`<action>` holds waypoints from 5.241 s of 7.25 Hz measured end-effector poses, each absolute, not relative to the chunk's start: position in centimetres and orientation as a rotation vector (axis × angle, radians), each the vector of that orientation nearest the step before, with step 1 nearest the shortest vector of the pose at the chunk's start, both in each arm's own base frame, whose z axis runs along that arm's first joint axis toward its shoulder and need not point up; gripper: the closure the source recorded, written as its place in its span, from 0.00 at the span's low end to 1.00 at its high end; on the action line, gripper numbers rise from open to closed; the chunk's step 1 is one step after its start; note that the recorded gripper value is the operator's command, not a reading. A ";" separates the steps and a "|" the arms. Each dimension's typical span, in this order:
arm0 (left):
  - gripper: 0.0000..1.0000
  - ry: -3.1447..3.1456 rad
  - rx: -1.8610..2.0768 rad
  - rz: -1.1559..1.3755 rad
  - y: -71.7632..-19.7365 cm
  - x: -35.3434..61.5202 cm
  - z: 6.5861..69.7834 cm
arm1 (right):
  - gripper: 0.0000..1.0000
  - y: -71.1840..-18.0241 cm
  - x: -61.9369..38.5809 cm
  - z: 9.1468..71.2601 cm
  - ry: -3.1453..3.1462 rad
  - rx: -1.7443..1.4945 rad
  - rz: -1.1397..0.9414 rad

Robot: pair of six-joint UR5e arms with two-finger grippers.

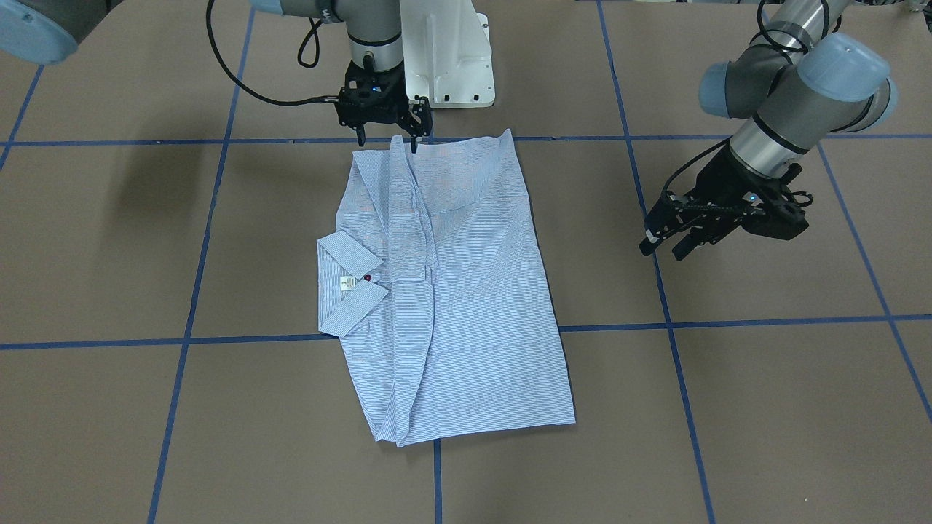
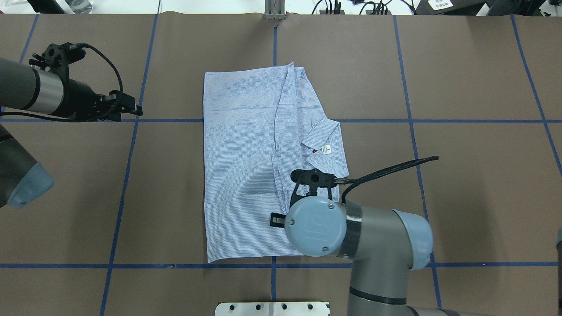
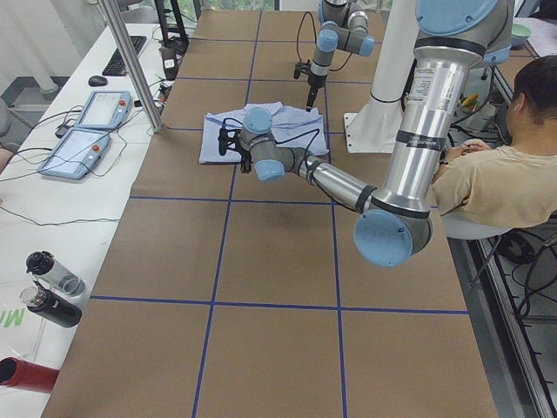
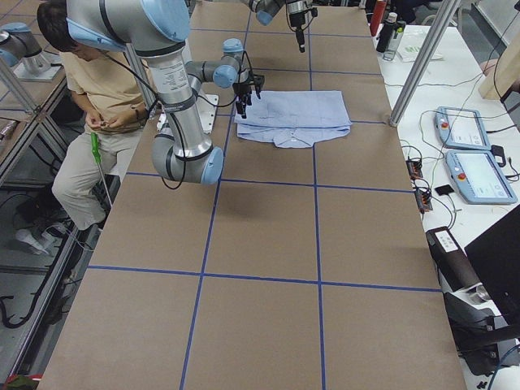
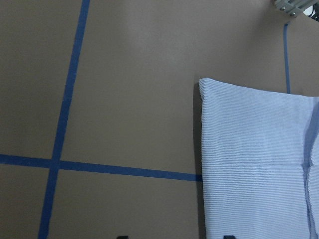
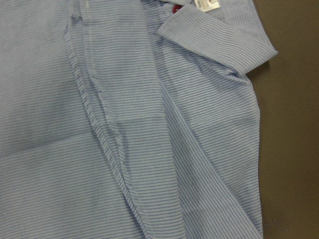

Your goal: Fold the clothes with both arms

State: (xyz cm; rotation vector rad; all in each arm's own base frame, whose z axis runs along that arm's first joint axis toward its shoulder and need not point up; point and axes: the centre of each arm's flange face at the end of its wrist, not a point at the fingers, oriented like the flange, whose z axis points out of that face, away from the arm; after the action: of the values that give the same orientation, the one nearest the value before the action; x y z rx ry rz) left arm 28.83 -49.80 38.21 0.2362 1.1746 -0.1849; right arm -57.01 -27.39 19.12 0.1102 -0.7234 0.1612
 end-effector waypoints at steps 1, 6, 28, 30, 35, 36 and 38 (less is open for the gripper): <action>0.29 1.169 0.241 -0.174 -49.5 28.6 38.6 | 0.00 -27.7 -59.1 18.0 -0.666 0.138 0.065; 0.29 1.169 0.245 -0.168 -49.2 28.3 38.6 | 0.00 -28.6 -62.9 20.6 -0.483 0.176 -0.159; 0.30 1.198 0.268 -0.163 -48.2 27.3 36.7 | 0.01 -26.2 -53.8 27.9 -0.825 -0.247 1.139; 0.30 1.198 0.269 -0.167 -48.1 27.1 36.2 | 0.01 -25.2 -54.9 28.8 -0.802 -0.247 1.136; 0.30 1.185 0.261 -0.176 -48.0 26.9 35.4 | 0.51 -23.5 -55.9 29.4 -0.782 -0.250 1.111; 0.30 1.185 0.261 -0.176 -47.9 26.9 35.4 | 0.82 -23.5 -55.9 29.5 -0.781 -0.250 1.111; 0.30 1.187 0.263 -0.175 -48.0 26.9 35.3 | 1.00 -23.5 -55.9 29.5 -0.780 -0.250 1.114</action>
State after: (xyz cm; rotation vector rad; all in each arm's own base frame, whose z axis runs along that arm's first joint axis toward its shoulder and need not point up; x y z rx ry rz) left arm 26.86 -47.96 35.28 0.2630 1.1870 -0.1750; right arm -55.94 -23.55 29.50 -0.2503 -0.7804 1.1141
